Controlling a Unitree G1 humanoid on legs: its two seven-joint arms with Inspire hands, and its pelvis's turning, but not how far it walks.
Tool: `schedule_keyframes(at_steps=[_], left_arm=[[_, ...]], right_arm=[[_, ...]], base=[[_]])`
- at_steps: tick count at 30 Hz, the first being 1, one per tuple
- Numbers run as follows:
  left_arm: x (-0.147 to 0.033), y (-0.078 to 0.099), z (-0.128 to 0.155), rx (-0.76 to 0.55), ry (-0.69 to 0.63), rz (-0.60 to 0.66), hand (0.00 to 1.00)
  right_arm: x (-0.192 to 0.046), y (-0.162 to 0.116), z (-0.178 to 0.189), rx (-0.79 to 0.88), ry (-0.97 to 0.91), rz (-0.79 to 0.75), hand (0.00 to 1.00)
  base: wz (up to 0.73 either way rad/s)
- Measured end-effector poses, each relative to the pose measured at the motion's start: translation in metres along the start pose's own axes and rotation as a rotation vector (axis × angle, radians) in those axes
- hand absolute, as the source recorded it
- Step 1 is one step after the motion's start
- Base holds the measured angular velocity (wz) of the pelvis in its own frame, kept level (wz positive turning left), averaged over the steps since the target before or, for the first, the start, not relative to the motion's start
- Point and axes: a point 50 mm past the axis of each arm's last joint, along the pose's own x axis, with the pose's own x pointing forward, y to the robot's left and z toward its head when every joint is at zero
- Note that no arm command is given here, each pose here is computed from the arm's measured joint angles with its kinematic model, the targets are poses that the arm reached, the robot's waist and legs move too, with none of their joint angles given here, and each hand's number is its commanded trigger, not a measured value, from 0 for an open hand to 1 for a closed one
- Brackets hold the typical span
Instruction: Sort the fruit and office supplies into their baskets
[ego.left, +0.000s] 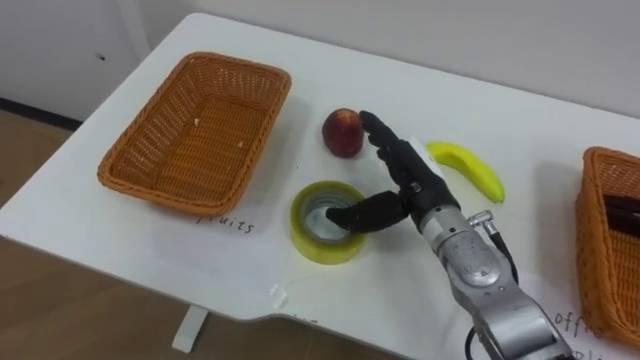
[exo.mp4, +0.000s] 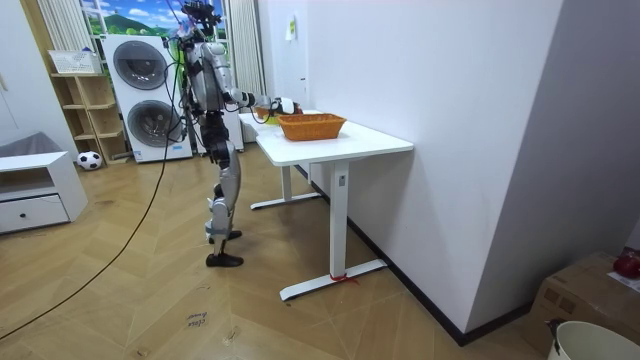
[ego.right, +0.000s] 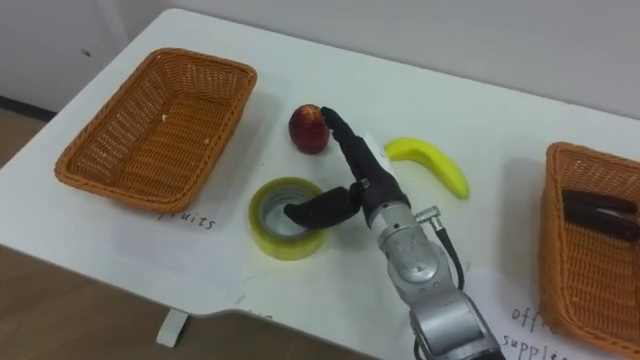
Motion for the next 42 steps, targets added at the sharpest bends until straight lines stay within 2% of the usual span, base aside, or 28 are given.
schedule_keyframes(at_steps=[6,19,42], left_arm=[[-0.0001,-0.0005,0.0,0.0,0.0,-0.001,0.0],[-0.0012,-0.0045,-0.0029,0.01,0.015,-0.043,0.0],[0.0002,0.0046,0.0002,-0.004,0.016,-0.062,0.0]], right_arm=[[0.0,0.0023,-0.0013,-0.01,0.005,0.009,0.0],[0.0,0.0018,-0.0007,-0.307,0.002,0.005,0.0],[-0.0009,-0.0003,-0.0028,-0.352,0.05,0.099,0.0]], base=[[0.0],[-0.01],[0.0]])
